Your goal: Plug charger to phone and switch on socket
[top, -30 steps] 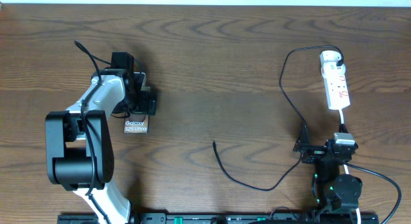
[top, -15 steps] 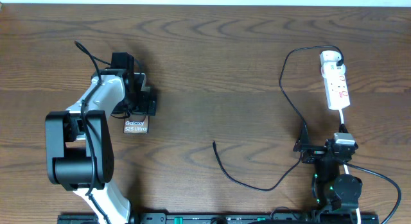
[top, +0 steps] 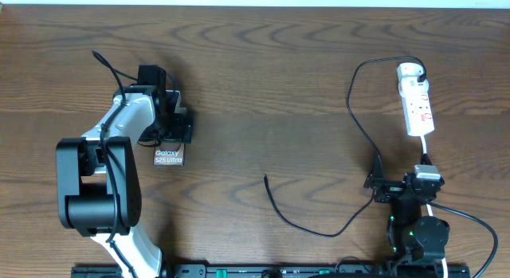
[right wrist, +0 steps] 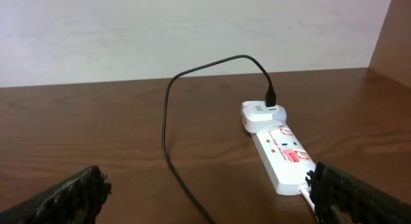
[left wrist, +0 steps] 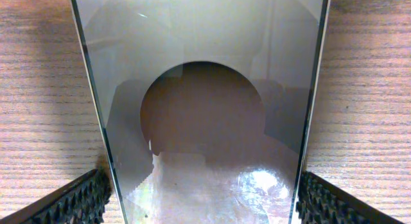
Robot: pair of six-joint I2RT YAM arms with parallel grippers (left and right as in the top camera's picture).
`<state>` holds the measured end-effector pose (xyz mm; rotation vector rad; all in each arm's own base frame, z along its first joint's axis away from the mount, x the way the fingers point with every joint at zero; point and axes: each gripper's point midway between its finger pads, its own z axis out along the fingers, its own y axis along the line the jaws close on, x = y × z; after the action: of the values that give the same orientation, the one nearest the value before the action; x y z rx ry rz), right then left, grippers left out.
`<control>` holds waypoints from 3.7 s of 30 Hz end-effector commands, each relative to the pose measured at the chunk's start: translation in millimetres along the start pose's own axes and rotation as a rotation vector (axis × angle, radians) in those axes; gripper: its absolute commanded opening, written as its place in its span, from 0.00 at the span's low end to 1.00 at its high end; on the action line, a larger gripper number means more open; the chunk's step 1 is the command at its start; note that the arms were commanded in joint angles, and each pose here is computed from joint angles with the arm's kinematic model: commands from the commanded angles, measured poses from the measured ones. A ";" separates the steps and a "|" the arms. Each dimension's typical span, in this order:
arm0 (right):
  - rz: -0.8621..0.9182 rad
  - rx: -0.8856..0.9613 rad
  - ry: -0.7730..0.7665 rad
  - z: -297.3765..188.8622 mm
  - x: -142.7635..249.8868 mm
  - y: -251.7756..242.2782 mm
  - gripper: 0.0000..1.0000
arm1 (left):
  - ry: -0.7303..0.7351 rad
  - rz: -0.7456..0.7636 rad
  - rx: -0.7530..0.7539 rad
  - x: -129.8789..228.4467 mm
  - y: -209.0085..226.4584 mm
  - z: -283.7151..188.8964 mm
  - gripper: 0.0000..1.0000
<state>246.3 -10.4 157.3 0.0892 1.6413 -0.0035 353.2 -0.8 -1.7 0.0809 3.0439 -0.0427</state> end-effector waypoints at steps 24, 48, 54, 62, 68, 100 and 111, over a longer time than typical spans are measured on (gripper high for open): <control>-0.012 0.004 -0.002 -0.3 -0.1 -1.2 0.99 | 0.013 0.000 0.011 -0.5 0.3 4.2 0.79; -0.012 0.004 -0.002 -0.3 -0.1 -1.2 0.99 | 0.014 0.000 0.011 -0.3 0.2 4.2 0.75; -0.012 0.005 -0.001 -0.3 0.0 -1.2 0.99 | 0.014 0.000 0.011 -0.2 0.3 4.2 0.73; -0.012 0.005 -0.001 -0.3 0.0 -1.2 0.99 | 0.014 0.000 0.011 -0.2 0.2 4.2 0.69; -0.012 0.005 -0.001 -0.3 0.0 -1.2 0.99 | 0.014 0.000 0.011 -0.2 0.3 4.2 0.66; -0.011 0.005 -0.001 -0.3 0.0 -1.2 0.99 | 0.000 0.000 0.010 -3.7 0.5 4.3 0.07; -0.012 0.004 -0.002 -0.3 -0.1 -1.2 0.99 | -0.047 0.002 0.007 -16.1 0.6 -18.8 0.07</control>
<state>246.3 -10.4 157.3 0.0892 1.6413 -0.0035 352.8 -1.6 0.2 0.0812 3.0497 -0.0501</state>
